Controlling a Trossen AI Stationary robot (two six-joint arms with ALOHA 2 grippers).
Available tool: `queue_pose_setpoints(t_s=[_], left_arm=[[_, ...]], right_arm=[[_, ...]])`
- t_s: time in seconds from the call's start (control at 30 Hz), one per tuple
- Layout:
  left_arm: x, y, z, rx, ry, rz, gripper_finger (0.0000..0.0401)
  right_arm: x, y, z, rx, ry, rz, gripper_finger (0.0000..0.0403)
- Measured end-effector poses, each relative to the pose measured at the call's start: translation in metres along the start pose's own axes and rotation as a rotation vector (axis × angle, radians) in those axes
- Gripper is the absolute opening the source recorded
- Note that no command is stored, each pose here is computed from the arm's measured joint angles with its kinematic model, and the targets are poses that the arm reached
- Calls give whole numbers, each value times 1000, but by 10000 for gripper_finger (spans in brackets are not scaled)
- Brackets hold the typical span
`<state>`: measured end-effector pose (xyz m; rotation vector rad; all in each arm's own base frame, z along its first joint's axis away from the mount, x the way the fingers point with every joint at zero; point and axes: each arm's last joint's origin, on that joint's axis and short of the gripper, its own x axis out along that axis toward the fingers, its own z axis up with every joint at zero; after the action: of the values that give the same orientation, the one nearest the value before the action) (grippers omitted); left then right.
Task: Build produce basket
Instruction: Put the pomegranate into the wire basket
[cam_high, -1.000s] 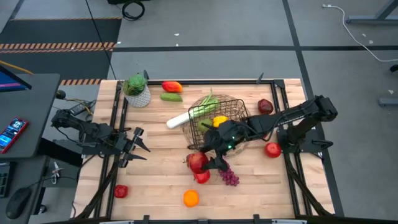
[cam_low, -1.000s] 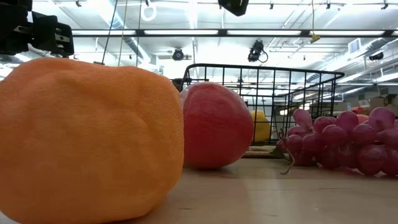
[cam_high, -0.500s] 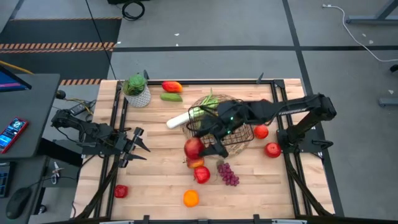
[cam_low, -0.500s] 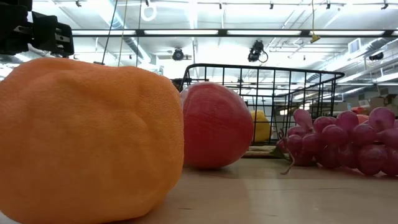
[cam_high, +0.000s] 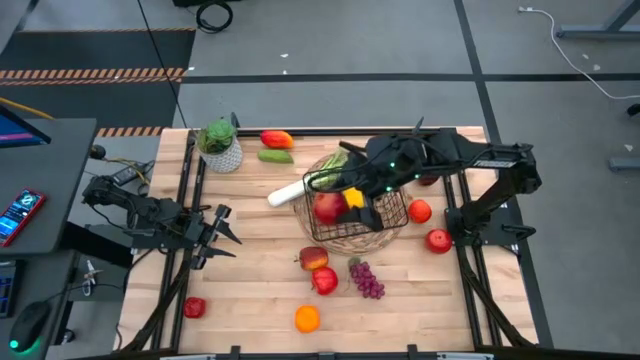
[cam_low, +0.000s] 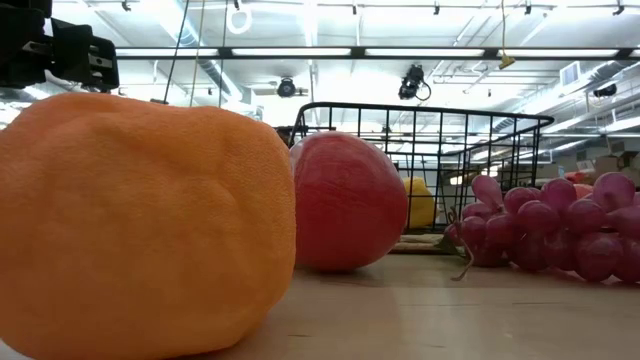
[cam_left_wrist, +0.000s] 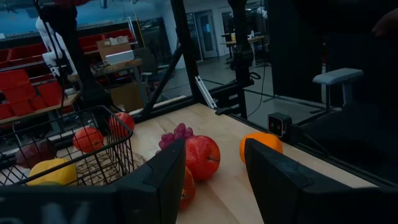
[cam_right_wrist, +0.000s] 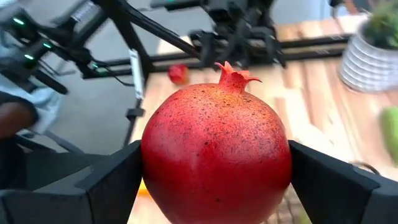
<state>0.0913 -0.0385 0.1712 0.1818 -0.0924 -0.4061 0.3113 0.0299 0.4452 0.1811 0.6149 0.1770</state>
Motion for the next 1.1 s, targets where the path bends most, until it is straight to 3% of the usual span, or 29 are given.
queue_pose_setpoints(t_s=[0.23, 0.43, 0.57, 1.1], left_arm=[[0, 0, 0, 0, 0, 0, 172], [0, 0, 0, 0, 0, 0, 172], [0, 0, 0, 0, 0, 0, 172], [0, 0, 0, 0, 0, 0, 172]], right_arm=[[-5, -15, -4, -33, 68, -103, 373], [-6, -31, -15, -242, 192, -272, 374], [-3, -40, -23, -322, 283, -284, 373], [45, -89, -98, -328, 645, -294, 373]])
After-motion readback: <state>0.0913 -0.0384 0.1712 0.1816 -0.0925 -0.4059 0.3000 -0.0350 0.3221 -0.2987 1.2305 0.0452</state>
